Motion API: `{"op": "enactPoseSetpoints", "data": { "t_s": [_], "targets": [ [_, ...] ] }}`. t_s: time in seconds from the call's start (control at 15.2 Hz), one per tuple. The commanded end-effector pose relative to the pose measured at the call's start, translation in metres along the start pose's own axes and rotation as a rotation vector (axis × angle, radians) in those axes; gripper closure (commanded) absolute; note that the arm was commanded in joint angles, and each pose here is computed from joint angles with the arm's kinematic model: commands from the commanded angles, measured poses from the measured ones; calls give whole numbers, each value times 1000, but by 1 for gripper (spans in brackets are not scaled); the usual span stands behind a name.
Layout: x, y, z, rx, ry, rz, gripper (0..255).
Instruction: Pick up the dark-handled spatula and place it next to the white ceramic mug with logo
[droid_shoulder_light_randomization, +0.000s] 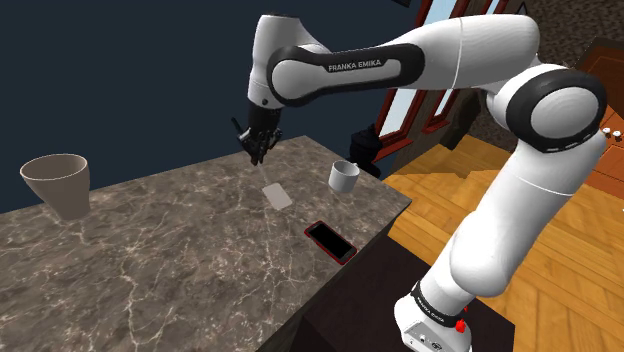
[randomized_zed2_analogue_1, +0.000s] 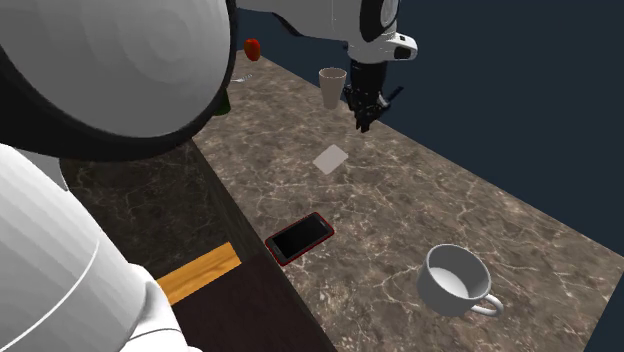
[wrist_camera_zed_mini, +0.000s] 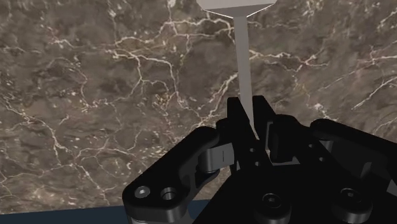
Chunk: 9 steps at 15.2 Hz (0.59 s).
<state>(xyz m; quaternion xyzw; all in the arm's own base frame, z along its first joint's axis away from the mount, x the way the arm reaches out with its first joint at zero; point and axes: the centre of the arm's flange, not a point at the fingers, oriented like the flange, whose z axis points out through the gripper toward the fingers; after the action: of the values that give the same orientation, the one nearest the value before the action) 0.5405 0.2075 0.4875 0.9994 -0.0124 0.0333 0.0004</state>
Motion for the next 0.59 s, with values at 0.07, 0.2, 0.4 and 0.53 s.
{"op": "enactPoseSetpoints", "data": {
  "t_s": [0.07,0.2,0.4,0.53],
  "targets": [
    [1,41,-2,1,0,-1,255],
    [3,67,-2,1,0,-1,255],
    [6,107,-2,1,0,-1,255],
    [8,133,-2,1,0,-1,255]
  ]
}}
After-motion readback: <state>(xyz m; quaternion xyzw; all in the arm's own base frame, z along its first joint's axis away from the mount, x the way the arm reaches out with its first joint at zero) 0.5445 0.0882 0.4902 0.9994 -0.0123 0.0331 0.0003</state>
